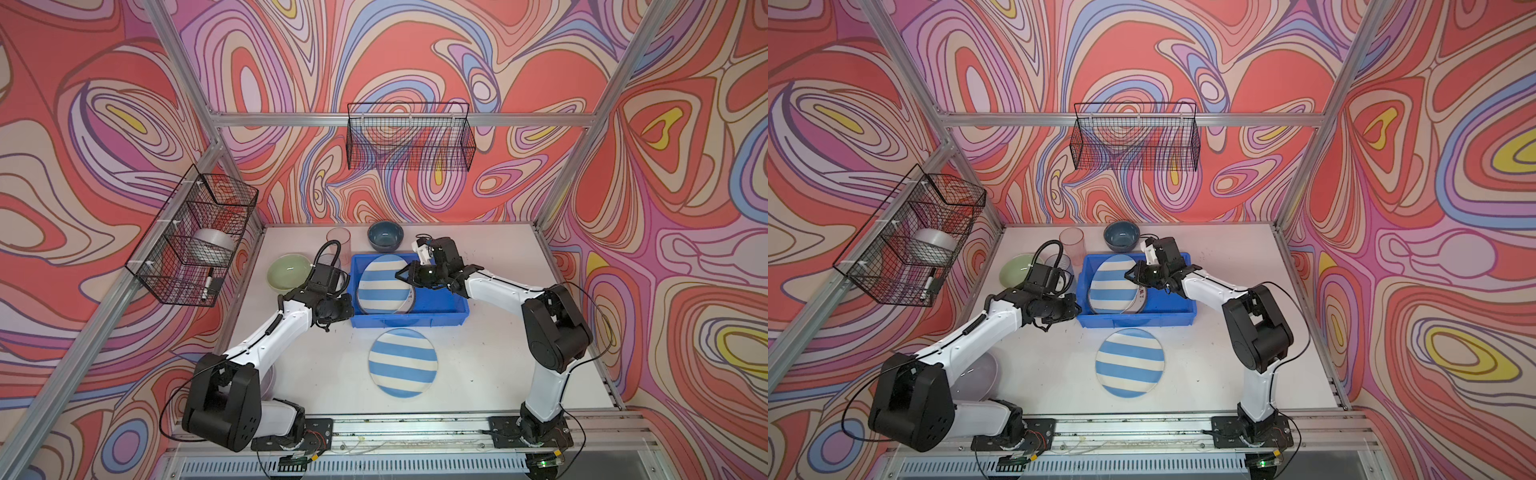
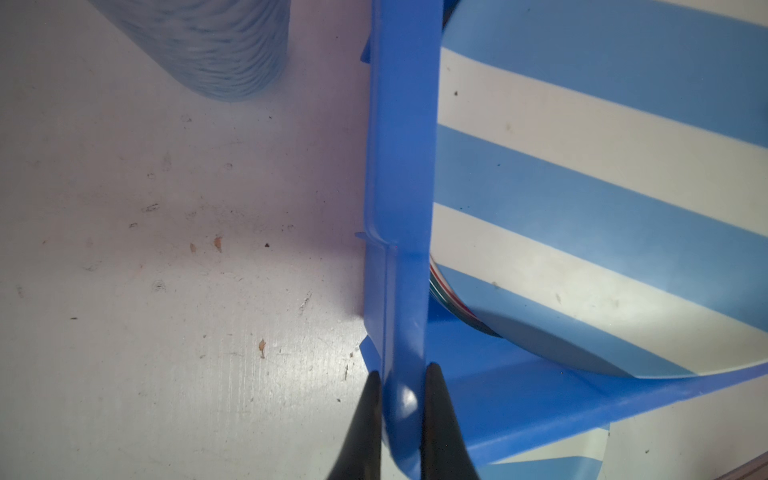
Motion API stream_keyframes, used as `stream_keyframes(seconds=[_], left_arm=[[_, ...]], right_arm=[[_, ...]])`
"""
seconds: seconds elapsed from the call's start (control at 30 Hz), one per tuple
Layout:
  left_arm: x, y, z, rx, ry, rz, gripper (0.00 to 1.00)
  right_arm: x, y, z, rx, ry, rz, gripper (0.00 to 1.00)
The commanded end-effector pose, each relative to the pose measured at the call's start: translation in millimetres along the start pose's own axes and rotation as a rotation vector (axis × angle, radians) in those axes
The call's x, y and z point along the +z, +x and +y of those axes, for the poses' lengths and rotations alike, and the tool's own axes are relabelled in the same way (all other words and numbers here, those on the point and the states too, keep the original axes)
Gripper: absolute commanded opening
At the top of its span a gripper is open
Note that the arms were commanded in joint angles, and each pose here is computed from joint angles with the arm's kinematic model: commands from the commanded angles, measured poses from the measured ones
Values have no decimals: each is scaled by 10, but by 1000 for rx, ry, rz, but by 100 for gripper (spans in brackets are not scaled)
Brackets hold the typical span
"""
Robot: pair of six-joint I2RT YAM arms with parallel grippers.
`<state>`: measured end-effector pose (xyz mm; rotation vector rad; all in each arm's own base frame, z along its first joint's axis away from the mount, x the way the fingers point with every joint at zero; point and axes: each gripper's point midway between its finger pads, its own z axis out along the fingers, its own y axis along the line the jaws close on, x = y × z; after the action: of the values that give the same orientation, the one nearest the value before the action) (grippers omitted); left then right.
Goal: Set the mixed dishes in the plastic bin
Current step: 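Lower the striped plate into the bin onto the sunburst plate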
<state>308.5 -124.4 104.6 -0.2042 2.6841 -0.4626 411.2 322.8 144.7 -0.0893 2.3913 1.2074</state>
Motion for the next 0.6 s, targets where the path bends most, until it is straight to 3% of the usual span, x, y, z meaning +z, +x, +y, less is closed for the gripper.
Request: stream_keyframes(seconds=[0.0,0.17,0.57], left_arm=[[-34,-120,-66,13,21,-21,10],[-38,-128,-96,14,36,-21,10],[-27,-131,-175,16,79,-12,10]], right_arm=[[18,59,-34,-14,9,32,24],[-39,96,-230,-44,146,62,34],[-74,188,-603,-70,349,134,43]])
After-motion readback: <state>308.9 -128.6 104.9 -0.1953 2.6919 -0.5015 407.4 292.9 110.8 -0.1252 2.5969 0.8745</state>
